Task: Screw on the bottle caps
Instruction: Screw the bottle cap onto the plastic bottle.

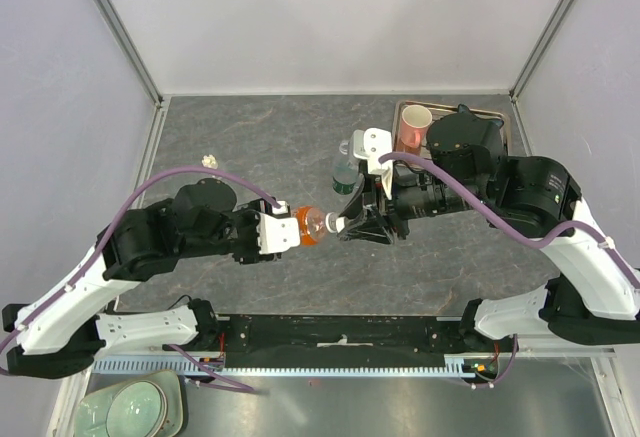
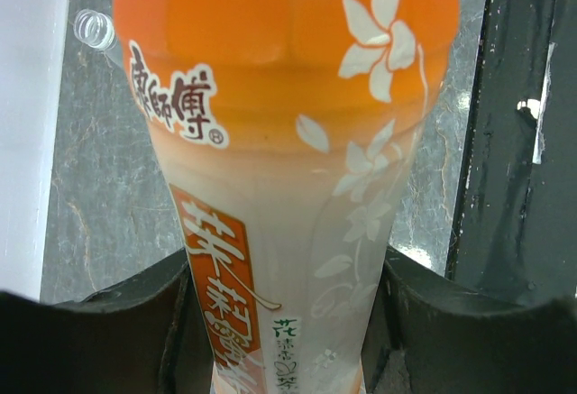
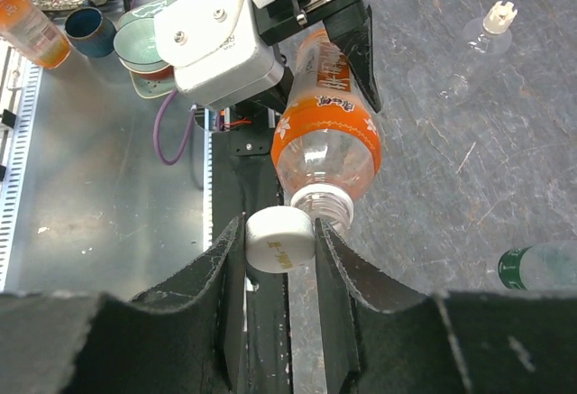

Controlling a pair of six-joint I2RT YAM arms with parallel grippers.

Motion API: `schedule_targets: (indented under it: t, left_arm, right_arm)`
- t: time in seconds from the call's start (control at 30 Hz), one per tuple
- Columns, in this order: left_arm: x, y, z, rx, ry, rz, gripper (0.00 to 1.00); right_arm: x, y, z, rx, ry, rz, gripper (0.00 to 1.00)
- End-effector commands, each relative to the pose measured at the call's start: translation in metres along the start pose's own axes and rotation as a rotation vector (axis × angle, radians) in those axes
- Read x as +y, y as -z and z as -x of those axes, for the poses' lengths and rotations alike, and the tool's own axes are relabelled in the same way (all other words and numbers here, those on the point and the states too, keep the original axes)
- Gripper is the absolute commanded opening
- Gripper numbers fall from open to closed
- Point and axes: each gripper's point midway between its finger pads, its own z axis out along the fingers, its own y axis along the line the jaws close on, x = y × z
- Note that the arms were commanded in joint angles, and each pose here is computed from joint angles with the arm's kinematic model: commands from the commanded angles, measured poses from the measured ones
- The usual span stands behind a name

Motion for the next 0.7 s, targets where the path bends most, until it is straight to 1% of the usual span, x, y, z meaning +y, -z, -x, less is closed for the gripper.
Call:
schedule_targets:
  t: [0.0,0.1,0.23,0.4,0.57,0.67]
  left_arm:
    - [0.005,0.005,0.015,-0.062,-0.018,0.014,0.52]
    - [0.006,0.005,0.017,-0.066,-0.017,0.014,0.52]
    - [0.006,0.006,0.018,-0.069,-0.018,0.011,0.52]
    - [0.004,0.006,0.018,-0.076,-0.022,0.000,0.52]
    - [0.004,0.006,0.021,-0.080,-0.020,-0.006,0.52]
    - [0.004,0.006,0.021,-0.082,-0.015,-0.004,0.52]
  right_arm:
    - [-0.006,0.002,0.008,-0.040,0.042,-0.036,0.31]
    - [-0.009,0.000,0.005,-0.030,0.046,-0.048,0.31]
    - [-0.022,0.000,0.001,-0.016,0.060,-0.113,0.31]
    - [-0.030,0.007,0.012,-0.064,0.093,-0.169,0.29]
    - [-0.033,0.007,0.010,-0.066,0.101,-0.188,0.29]
    - [-0.032,0.003,0.006,-0.055,0.099,-0.170,0.29]
